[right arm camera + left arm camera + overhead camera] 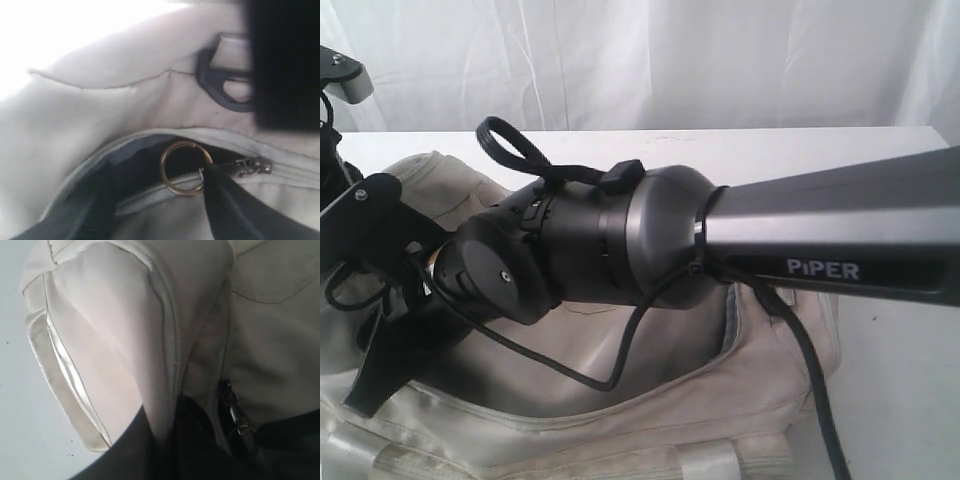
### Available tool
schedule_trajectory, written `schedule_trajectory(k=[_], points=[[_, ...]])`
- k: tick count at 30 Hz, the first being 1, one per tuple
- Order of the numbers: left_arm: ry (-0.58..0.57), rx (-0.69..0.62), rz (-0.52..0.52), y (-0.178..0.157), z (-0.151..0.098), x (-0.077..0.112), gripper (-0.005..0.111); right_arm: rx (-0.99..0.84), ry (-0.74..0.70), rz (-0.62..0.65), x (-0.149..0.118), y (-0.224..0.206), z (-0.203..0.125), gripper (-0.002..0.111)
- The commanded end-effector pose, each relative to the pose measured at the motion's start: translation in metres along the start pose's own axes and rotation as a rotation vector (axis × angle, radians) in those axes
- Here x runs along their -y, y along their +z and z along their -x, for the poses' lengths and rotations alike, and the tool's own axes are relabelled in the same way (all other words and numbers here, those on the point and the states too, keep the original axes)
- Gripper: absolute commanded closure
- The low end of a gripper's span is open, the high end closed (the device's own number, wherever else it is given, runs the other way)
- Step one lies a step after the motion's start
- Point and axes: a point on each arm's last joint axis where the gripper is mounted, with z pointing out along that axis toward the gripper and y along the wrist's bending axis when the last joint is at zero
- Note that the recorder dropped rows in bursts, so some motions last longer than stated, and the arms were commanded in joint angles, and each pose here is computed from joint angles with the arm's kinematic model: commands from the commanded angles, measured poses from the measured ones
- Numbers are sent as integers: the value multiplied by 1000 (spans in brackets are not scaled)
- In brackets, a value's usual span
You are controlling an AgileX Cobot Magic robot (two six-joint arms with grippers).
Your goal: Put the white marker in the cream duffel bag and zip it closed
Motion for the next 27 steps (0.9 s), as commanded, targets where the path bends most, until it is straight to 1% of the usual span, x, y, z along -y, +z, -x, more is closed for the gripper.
schedule_trajectory(k=[1,12,18,23,27], points=[[-269,252,-204,-22,27,22,107,-198,-112,89,-24,22,-31,56],[-274,255,-210,-22,27,22,107,-209,-142,80,-25,36,-40,56],[-275,254,-214,-22,27,23,107,-196,-152,71,-25,45,-43,59],[-276,254,-216,-22,27,23,107,-185,-150,66,-25,47,-43,65],[-273,255,-217,-23,27,23,107,-176,-150,63,-24,47,-43,75]])
